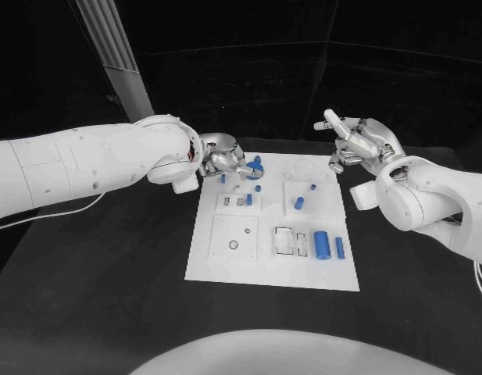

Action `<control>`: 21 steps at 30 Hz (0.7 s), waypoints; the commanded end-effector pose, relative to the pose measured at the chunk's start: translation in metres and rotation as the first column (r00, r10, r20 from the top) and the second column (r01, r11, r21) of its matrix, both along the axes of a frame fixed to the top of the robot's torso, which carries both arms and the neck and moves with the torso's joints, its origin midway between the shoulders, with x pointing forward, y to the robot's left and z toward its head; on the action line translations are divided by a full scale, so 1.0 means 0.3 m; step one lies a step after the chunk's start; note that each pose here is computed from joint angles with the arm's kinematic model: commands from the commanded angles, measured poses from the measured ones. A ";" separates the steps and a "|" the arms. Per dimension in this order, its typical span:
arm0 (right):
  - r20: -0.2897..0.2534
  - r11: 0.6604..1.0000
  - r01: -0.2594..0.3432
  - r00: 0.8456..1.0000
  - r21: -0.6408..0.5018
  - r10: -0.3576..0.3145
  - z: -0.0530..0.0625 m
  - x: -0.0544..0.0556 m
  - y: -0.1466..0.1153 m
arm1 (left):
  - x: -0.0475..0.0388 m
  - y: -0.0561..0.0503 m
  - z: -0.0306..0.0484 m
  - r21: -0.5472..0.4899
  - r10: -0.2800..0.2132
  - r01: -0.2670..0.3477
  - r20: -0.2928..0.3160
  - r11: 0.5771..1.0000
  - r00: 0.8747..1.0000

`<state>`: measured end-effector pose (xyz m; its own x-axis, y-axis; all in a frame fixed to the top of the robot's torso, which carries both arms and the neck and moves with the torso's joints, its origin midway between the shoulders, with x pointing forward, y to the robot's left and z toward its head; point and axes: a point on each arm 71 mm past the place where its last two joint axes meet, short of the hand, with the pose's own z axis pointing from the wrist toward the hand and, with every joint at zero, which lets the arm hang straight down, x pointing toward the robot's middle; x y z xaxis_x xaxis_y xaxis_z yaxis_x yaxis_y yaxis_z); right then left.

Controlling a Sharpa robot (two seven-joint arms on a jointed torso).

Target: Assemble the parts on the task board

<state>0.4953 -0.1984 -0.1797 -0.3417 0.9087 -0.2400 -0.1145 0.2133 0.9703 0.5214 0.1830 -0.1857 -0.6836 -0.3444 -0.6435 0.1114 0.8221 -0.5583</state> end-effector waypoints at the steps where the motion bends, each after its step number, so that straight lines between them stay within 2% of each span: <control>1: -0.010 1.000 -0.011 1.000 0.007 0.012 -0.002 0.002 0.001 | -0.005 0.005 -0.028 0.118 0.009 0.002 -0.090 0.993 0.996; 11: -0.029 1.000 -0.001 1.000 -0.003 0.001 -0.016 0.010 -0.006 | -0.004 -0.004 -0.056 0.214 0.030 0.006 -0.163 0.977 0.986; 16: -0.042 1.000 -0.004 0.999 -0.005 0.004 -0.023 0.010 -0.004 | -0.002 -0.003 -0.060 0.231 0.036 0.005 -0.174 0.973 0.984; 21: -0.051 1.000 -0.004 0.999 -0.008 0.003 -0.027 0.010 0.000 | 0.004 -0.018 -0.064 0.240 0.034 0.010 -0.178 0.971 0.983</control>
<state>0.4982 -0.1995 -0.1880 -0.3457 0.9081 -0.2362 -0.0753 0.2240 0.9717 0.5235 0.1766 -0.2037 -0.7766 -0.2310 -0.5862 0.0193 0.9212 -0.3886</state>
